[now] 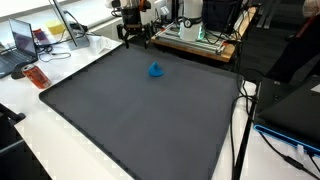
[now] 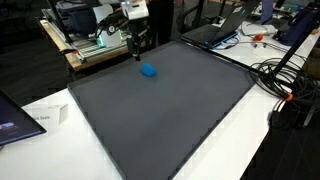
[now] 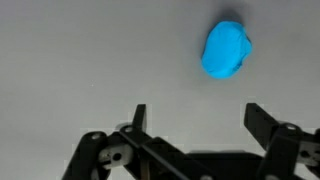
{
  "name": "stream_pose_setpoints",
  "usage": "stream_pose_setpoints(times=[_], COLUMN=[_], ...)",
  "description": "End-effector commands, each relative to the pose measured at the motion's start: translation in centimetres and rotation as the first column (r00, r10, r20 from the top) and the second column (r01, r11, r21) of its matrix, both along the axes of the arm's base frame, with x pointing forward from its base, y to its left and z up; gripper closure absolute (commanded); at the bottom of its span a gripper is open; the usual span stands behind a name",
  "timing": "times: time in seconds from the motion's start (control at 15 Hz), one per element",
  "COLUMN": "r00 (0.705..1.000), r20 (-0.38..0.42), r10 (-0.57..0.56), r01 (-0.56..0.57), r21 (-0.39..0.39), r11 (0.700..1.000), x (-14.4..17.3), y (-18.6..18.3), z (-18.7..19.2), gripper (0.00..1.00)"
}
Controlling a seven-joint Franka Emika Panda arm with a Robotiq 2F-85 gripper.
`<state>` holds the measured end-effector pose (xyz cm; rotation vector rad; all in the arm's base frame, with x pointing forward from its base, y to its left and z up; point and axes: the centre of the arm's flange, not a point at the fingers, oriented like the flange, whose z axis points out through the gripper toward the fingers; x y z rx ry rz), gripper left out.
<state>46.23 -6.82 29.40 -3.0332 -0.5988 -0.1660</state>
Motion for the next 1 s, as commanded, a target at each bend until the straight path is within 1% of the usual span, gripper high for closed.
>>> stream_pose_setpoints(times=[0.0,0.33,0.47,0.6,0.93], r00=[0.995,0.98,0.976,0.964,0.94], r20=[-0.098,-0.176,-0.184,-0.208,-0.23], r10=[-0.031,-0.09,-0.119,-0.165,-0.253], r01=[0.027,0.076,0.1,0.136,0.202], r21=[-0.044,-0.081,-0.112,-0.146,-0.225], r11=[0.999,0.994,0.989,0.98,0.953], x=[2.7,4.6,5.1,5.6,6.0], y=[1.6,4.1,5.0,6.0,8.7], z=[1.7,2.2,1.2,0.1,-2.5], gripper=[0.0,0.0,0.0,0.0,0.0])
